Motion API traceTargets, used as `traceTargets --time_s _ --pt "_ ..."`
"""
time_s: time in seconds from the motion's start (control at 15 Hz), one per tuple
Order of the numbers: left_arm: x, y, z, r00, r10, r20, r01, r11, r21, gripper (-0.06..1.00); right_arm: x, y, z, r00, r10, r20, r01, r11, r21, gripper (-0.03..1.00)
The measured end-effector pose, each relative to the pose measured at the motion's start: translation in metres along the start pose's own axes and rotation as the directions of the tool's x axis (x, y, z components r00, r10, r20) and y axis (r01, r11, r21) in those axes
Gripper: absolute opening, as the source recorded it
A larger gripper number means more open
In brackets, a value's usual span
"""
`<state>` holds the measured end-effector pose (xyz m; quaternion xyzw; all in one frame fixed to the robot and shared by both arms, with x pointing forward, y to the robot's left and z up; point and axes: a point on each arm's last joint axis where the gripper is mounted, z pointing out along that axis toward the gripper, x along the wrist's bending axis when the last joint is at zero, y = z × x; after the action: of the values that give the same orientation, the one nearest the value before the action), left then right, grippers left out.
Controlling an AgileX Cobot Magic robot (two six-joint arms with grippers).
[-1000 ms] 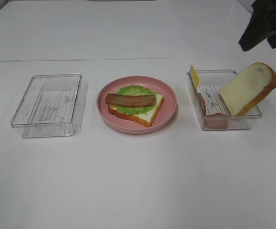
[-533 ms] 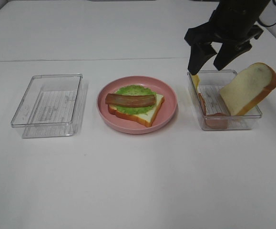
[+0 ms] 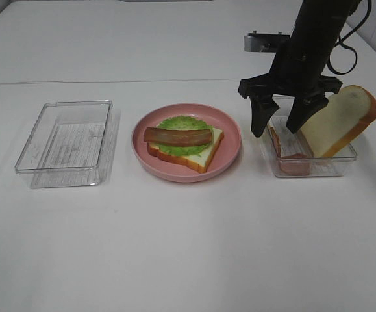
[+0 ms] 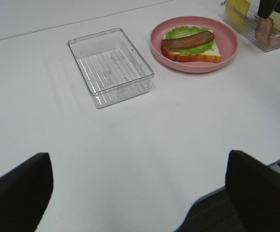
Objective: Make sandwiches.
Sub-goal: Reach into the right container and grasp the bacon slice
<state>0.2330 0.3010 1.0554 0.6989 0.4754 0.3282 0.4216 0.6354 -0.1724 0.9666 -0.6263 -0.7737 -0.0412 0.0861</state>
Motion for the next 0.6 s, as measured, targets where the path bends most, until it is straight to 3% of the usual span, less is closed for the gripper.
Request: traceTargets --time_s 0.6 --pt "0.0 0.0 0.0 1.0 0.0 0.0 0.0 1.0 0.0 0.89 -0.005 0.004 0.02 1.0 0.011 0.02 -0.012 0.999 0.047 0.5"
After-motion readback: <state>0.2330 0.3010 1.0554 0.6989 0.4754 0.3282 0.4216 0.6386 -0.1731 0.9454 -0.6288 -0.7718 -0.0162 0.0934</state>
